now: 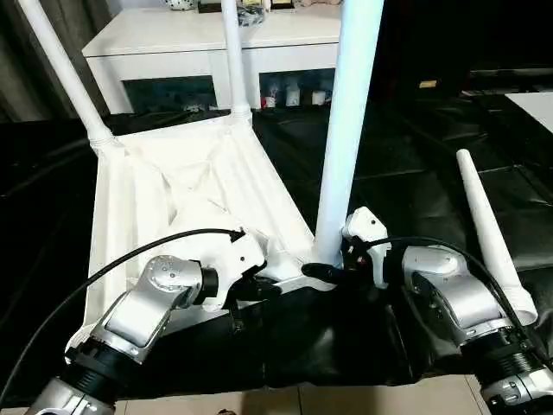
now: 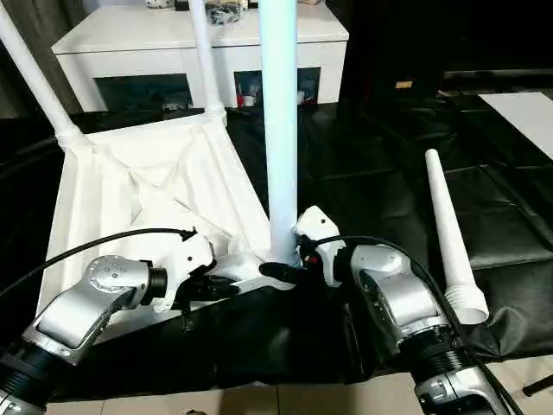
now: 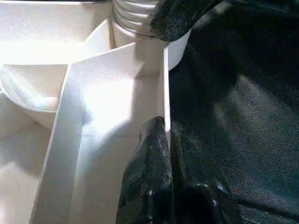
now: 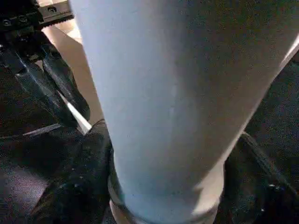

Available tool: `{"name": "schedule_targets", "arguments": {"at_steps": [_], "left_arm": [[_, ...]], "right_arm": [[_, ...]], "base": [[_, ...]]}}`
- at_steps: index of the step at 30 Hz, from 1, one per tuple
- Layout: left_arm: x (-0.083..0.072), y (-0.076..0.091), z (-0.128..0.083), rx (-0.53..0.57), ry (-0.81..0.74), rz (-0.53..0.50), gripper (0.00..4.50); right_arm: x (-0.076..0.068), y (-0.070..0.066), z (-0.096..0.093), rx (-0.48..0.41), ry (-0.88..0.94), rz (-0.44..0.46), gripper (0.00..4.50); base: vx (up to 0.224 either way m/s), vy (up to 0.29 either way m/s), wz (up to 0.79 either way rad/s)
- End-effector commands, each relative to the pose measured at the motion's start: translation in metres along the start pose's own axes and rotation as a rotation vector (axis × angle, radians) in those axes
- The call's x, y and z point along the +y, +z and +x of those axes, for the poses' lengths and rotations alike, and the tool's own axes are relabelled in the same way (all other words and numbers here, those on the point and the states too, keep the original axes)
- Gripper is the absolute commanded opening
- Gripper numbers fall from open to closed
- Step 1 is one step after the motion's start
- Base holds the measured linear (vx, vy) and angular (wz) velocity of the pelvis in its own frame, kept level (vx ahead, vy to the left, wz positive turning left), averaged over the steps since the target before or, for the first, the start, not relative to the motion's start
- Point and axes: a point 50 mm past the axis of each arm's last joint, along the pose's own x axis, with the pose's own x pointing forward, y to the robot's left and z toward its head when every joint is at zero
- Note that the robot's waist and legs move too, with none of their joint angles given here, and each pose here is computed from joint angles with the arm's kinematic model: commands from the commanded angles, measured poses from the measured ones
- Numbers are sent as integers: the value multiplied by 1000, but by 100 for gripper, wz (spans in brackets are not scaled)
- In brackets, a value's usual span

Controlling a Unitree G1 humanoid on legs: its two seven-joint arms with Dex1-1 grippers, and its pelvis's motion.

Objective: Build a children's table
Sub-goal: Rotate leg to tighten

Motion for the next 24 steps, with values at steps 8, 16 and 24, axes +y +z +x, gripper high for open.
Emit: {"name": "schedule_targets", "arguments": {"at_steps": [8,16,24], "left_arm": [[-7,8,2,-31,-58,25,0],[15,7,27,4,235,-111,0],[23,25,70,-13,493,-280,0]], "right_arm": [[0,-3,4,-21,-37,47,268],[-20,-24,27,27,-517,314,267],[-12,-36,62,95,-884,610,267]], "base": [[0,0,0],[0,0,0],[0,0,0]]}}
